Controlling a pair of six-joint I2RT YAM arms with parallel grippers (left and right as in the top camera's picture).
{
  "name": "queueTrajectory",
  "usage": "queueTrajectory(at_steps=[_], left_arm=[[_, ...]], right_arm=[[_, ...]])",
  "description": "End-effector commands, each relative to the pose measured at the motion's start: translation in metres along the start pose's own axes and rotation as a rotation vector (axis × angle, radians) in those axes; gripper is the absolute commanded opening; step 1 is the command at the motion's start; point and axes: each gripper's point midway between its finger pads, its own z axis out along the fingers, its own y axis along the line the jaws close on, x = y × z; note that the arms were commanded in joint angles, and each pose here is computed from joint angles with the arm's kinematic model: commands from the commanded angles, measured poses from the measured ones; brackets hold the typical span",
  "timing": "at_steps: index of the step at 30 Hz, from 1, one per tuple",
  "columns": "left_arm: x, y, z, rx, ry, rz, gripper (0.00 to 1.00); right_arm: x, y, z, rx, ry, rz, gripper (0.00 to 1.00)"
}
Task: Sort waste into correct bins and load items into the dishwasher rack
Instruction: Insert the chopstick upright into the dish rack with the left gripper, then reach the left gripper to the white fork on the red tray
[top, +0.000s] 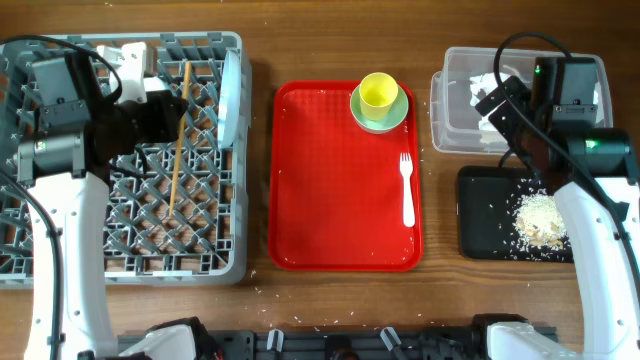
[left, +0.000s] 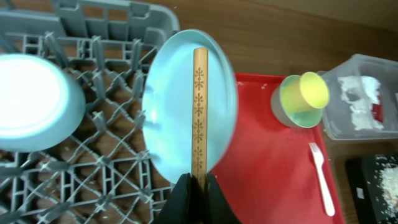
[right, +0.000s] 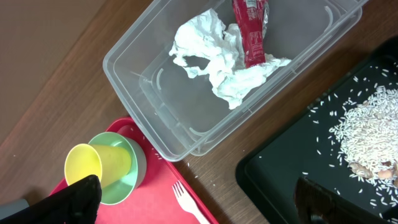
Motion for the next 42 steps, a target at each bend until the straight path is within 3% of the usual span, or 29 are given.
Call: queueTrajectory(at_steps=[1, 4, 8, 9, 11, 12, 14, 17, 21, 22, 23, 24, 28, 30, 32, 35, 42], left_arm=[[0.017, 0.035, 0.028, -0.082, 0.095, -0.033, 0.04], [0.039, 0.058, 0.072, -0.076, 0.215, -0.091, 0.05], [0.042, 0.076, 0.102, -0.082, 0.231, -0.100, 0.13], [0.041, 0.076, 0.102, -0.082, 0.227, -0.098, 0.29], [0.041, 0.075, 0.102, -0.083, 0.226, -0.103, 0.45], [0.040, 0.074, 0.100, -0.084, 0.224, -0.143, 0.45], [0.036, 0.061, 0.093, -0.039, 0.208, -0.187, 0.45], [0.020, 0.039, 0.067, 0.016, 0.136, -0.156, 0.53], [-0.007, 0.002, 0.001, 0.021, -0.033, -0.166, 0.55], [-0.011, -0.015, -0.018, 0.036, -0.079, -0.189, 0.63], [-0.013, -0.032, -0.032, 0.060, -0.111, -0.195, 0.87], [-0.012, -0.054, -0.041, 0.101, -0.124, -0.224, 1.00], [0.015, -0.152, -0.027, 0.326, 0.007, -0.134, 1.00], [0.031, -0.198, 0.002, 0.351, 0.072, -0.085, 0.94], [0.042, -0.214, 0.039, 0.216, 0.059, -0.096, 0.94], [0.079, -0.244, 0.113, -0.066, -0.048, 0.005, 0.94], [0.165, -0.284, 0.213, -0.173, -0.079, 0.183, 0.90]], right_arm=[[-0.003, 0.002, -0.001, -0.003, -0.008, -0.007, 1.00], [-0.003, 0.002, -0.001, -0.003, -0.008, -0.007, 1.00], [-0.003, 0.002, -0.001, -0.003, -0.008, -0.007, 1.00], [-0.003, 0.002, -0.001, -0.003, -0.008, -0.007, 1.00], [-0.003, 0.002, -0.001, -0.003, -0.008, -0.007, 1.00], [-0.003, 0.002, -0.001, -0.003, -0.008, -0.007, 1.00], [-0.003, 0.002, -0.001, -0.003, -0.008, -0.007, 0.99], [-0.003, 0.002, -0.001, -0.003, -0.008, -0.007, 1.00], [-0.003, 0.002, -0.001, -0.003, -0.008, -0.007, 1.00], [-0.003, 0.002, -0.001, -0.003, -0.008, -0.007, 1.00], [-0.003, 0.002, -0.001, -0.003, -0.008, -0.007, 1.00], [-0.003, 0.002, -0.001, -0.003, -0.008, -0.007, 1.00], [-0.003, 0.002, -0.001, -0.003, -0.008, -0.007, 1.00], [-0.003, 0.002, -0.001, -0.003, -0.008, -0.007, 1.00], [-0.003, 0.002, -0.001, -0.003, -0.008, -0.007, 1.00], [-0.003, 0.002, -0.001, -0.003, -0.008, -0.007, 1.00], [-0.003, 0.002, -0.001, -0.003, -0.008, -0.007, 1.00]])
